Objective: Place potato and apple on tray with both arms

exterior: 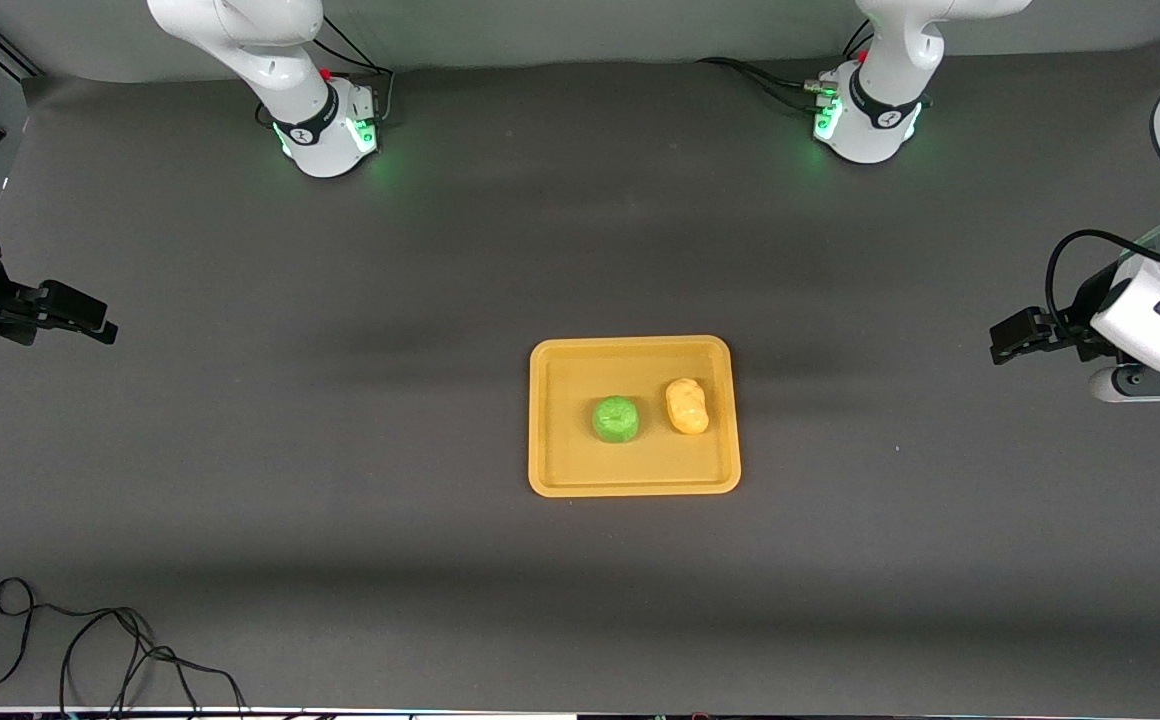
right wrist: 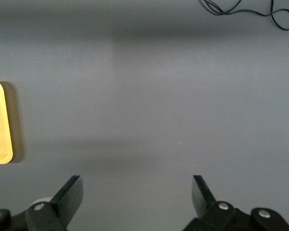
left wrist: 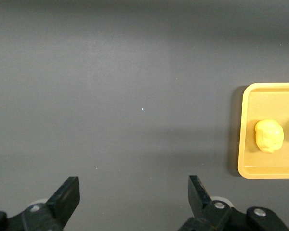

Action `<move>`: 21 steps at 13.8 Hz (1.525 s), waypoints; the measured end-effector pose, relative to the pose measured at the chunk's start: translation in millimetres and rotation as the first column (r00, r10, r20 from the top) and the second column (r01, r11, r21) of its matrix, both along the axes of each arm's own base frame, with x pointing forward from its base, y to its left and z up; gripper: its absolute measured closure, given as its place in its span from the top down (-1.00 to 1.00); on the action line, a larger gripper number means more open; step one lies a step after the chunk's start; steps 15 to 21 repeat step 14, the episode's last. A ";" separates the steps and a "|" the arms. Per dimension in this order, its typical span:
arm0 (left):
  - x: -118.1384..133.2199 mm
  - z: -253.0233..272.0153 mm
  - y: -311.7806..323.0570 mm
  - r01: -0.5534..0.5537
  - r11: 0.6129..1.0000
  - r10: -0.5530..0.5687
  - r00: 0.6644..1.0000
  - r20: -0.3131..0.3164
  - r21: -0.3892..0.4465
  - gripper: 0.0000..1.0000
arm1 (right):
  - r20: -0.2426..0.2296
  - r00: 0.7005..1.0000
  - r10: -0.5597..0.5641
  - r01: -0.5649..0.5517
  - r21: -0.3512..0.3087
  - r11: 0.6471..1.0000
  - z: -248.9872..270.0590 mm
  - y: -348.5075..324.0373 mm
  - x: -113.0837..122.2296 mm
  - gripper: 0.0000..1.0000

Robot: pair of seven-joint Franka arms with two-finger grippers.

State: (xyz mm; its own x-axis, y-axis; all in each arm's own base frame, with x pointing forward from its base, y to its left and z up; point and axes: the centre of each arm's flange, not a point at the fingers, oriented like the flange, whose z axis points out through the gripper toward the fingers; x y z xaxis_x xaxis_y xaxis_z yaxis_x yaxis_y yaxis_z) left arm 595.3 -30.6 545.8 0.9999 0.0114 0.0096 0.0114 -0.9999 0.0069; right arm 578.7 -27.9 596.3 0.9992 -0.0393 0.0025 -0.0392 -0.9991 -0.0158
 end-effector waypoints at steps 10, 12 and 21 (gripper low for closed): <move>-4.6 12.7 1.9 0.020 1.000 -0.020 1.000 0.022 0.000 1.00 | -0.004 1.000 0.008 -0.008 -0.015 1.000 8.1 4.2 -4.5 1.00; -4.6 12.7 1.3 0.022 1.000 -0.022 1.000 0.022 0.000 1.00 | -0.029 1.000 0.007 -0.007 -0.014 1.000 5.9 3.7 -7.2 1.00; -4.6 12.7 1.2 0.022 1.000 -0.022 1.000 0.022 0.000 1.00 | -0.038 0.999 0.006 -0.006 -0.014 1.000 5.2 3.2 -8.2 1.00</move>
